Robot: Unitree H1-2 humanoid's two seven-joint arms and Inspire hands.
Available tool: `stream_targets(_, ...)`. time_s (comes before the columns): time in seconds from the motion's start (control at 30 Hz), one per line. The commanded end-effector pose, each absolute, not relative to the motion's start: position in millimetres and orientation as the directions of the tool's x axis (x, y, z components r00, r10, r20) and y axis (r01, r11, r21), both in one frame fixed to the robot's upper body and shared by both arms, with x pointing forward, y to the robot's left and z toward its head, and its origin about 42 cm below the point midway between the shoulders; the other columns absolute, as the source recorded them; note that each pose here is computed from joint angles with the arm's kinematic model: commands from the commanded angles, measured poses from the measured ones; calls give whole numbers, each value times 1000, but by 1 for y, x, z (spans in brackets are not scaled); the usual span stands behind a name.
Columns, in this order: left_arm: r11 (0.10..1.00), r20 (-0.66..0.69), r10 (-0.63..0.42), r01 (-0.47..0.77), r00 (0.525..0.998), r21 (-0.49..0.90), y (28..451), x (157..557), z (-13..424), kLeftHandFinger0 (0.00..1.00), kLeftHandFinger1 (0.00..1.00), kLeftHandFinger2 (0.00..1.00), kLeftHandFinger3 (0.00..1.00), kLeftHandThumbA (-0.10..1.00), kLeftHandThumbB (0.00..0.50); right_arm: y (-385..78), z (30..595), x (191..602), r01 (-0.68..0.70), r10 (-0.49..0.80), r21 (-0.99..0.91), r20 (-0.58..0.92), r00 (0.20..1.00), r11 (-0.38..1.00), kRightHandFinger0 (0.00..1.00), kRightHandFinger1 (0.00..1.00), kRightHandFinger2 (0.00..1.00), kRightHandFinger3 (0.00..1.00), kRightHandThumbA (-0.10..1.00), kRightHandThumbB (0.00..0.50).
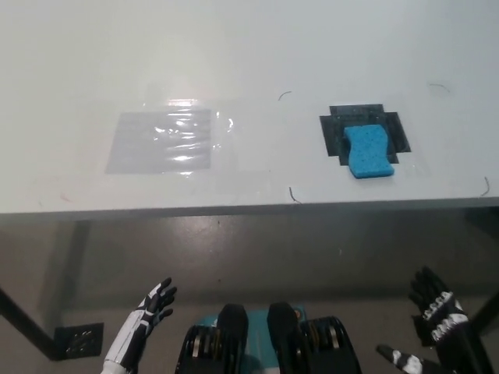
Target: A soft sponge is kept on the balc marked spot on the table infront of the robot and it uses its right hand fist to press down on it and drrags it across the table in a back and forth manner twice to clean it
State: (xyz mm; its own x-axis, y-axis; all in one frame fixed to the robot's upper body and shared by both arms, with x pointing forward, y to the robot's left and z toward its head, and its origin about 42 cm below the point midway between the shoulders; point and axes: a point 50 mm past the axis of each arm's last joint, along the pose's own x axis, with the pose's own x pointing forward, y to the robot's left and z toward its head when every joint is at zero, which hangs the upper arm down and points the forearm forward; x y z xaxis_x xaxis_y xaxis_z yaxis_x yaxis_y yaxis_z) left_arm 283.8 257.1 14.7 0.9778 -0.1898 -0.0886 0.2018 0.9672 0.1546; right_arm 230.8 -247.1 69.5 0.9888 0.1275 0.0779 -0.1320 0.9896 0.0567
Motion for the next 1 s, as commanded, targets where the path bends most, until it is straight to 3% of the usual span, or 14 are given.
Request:
stream_targets(0.0,965,-22,-196,197,980,175,261,299,30,1000,1000,1000,1000,1000,418,-245,60,246,-112,112,-19,13,994,994,1000,1000,1000,1000,1000,140)
stream_targets(0.07,963,-20,-199,199,980,179,261,302,32,1000,1000,1000,1000,1000,407,-242,59,249,-115,115,16,-2,993,993,1000,1000,1000,1000,1000,112)
stream_targets(0.3,959,-16,-218,217,976,183,261,308,36,1000,1000,1000,1000,1000,411,-235,55,254,-114,116,102,-11,993,988,1000,1000,1000,1000,1000,133)
stream_targets(0.83,954,2,-232,227,973,195,255,313,40,1000,1000,1000,1000,1000,411,-226,56,268,-192,193,111,-1,981,975,1000,1000,1000,1000,1000,59)
stream_targets(0.97,958,-4,-225,222,974,182,254,311,40,1000,1000,1000,1000,1000,424,-230,54,269,-186,187,106,-2,982,977,1000,1000,1000,1000,1000,66)
